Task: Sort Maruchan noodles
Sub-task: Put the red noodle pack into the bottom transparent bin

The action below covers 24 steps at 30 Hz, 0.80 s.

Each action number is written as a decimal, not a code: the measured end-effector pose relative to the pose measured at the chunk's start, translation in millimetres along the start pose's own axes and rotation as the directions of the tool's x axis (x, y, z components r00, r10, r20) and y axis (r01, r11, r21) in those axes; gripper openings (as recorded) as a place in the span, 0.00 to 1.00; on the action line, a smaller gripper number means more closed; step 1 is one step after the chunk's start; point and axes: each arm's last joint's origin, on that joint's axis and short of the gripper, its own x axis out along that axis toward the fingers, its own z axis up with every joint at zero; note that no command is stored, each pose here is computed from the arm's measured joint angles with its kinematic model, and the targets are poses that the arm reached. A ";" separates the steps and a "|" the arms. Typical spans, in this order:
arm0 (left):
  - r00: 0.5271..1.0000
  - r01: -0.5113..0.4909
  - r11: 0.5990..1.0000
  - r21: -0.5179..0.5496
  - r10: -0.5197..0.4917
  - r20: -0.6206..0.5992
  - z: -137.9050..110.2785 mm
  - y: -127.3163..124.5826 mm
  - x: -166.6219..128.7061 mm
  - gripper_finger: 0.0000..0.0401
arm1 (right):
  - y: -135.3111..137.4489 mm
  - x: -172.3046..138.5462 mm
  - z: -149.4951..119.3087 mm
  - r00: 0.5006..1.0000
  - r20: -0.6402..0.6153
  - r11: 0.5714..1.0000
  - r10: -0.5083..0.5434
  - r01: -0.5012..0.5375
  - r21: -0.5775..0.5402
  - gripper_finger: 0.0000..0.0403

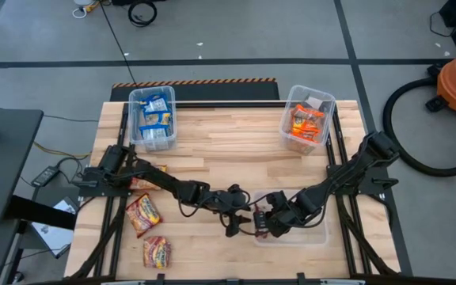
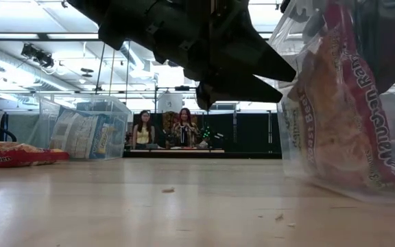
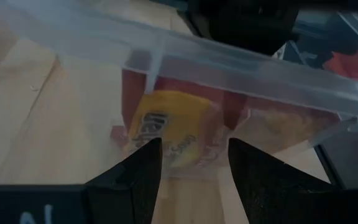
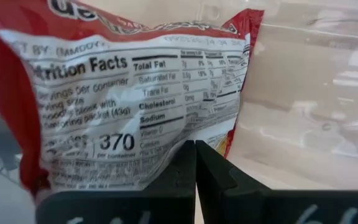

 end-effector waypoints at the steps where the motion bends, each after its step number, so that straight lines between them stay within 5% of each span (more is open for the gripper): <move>1: 1.000 -0.001 1.000 0.000 0.001 -0.003 -0.3 0.1 0.0 0.48 | 0.2 -0.6 -0.1 1.000 -0.001 1.000 0.002 -0.002 0.001 0.01; 24: 0.994 0.024 0.998 0.053 -0.018 -0.109 -0.5 -11.8 -15.1 0.48 | 27.2 -61.5 -21.1 0.994 0.033 0.990 -0.103 0.106 -0.089 0.01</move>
